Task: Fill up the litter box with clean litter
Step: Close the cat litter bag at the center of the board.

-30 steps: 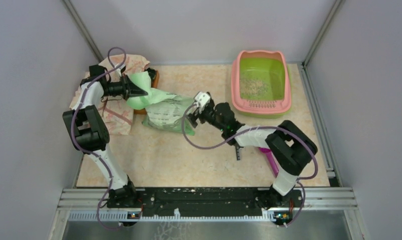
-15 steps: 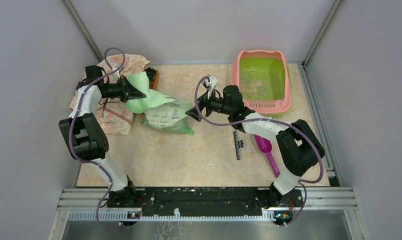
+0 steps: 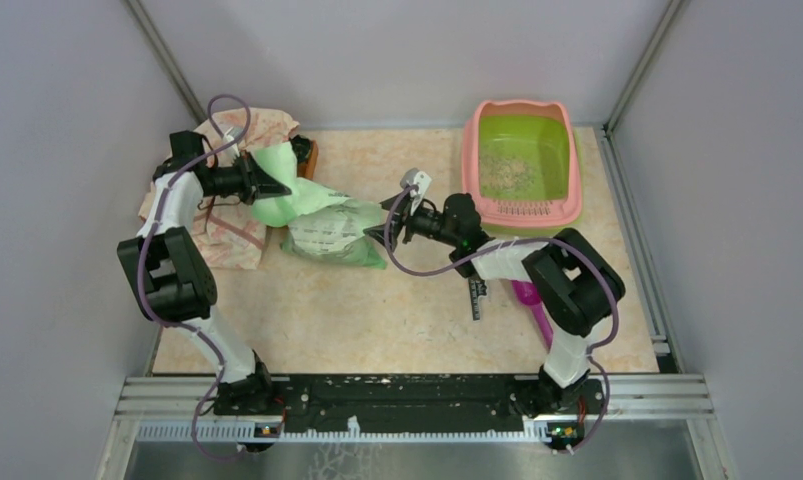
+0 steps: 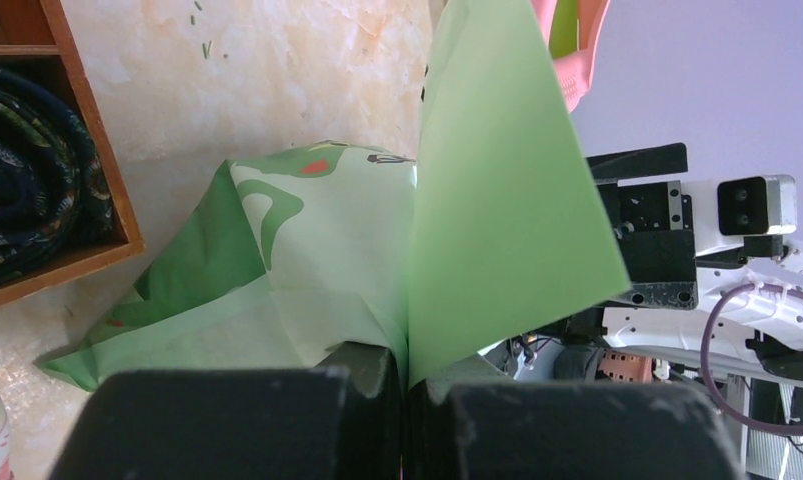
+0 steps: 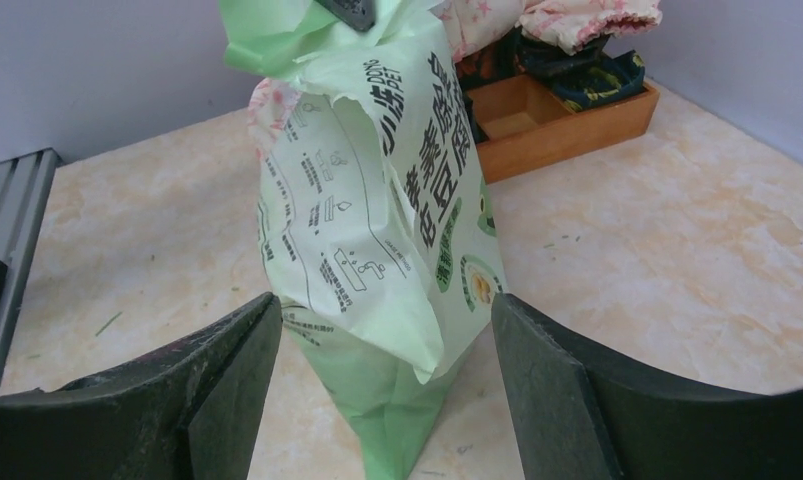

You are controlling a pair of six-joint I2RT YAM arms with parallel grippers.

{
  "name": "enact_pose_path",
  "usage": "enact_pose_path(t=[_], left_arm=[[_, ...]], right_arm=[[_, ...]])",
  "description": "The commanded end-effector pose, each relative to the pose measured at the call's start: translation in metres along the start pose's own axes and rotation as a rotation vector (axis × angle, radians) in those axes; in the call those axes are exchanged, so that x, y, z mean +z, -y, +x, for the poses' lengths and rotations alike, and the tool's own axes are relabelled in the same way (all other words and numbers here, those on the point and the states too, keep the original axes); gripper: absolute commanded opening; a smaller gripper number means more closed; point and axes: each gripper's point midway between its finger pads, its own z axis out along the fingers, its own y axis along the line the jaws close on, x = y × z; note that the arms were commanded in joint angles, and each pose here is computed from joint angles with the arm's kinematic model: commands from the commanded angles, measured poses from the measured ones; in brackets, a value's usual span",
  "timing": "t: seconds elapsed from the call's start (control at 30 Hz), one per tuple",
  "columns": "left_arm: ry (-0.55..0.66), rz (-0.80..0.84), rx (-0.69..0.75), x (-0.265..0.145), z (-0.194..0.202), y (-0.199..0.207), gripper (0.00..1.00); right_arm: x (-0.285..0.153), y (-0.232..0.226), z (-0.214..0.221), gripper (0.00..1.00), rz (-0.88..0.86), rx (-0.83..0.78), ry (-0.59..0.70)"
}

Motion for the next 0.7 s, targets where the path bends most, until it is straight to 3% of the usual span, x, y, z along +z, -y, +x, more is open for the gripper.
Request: enact_pose_path(t=[0.0,0.17,0.27,0.37,0.43,0.47,0.67], left_arm=[[0.059,0.057,0.129,-0.009,-0.022,0.011,0.0],[0.056,0.055,0.126,-0.007,-0.023,0.008,0.0],[0.055,0.052,0.129,-0.007,-0.024,0.008,0.0],[0.052,0.049,0.132,-0.008,-0.025,0.007,0.0],[0.05,0.037,0.128,-0.007,-0.026,0.004,0.0],[0.052,0.028,0.127,-0.008,-0.027,0.002,0.0],[0.069,-0.038,0.186,-0.012,-0.032,-0.006,0.0]], right_arm=[[0.027,0.0,-0.039,0.75,-0.019,-0.103,0.144],[0.047,0.008,-0.041,0.69,-0.013,-0.084,0.177],[0.057,0.016,-0.043,0.6,0.001,-0.078,0.2],[0.062,0.025,-0.041,0.31,0.036,-0.086,0.202],[0.061,0.031,-0.039,0.07,0.064,-0.106,0.191],[0.059,0.032,-0.036,0.0,0.08,-0.126,0.184],[0.051,0.03,-0.03,0.0,0.175,-0.312,0.149]])
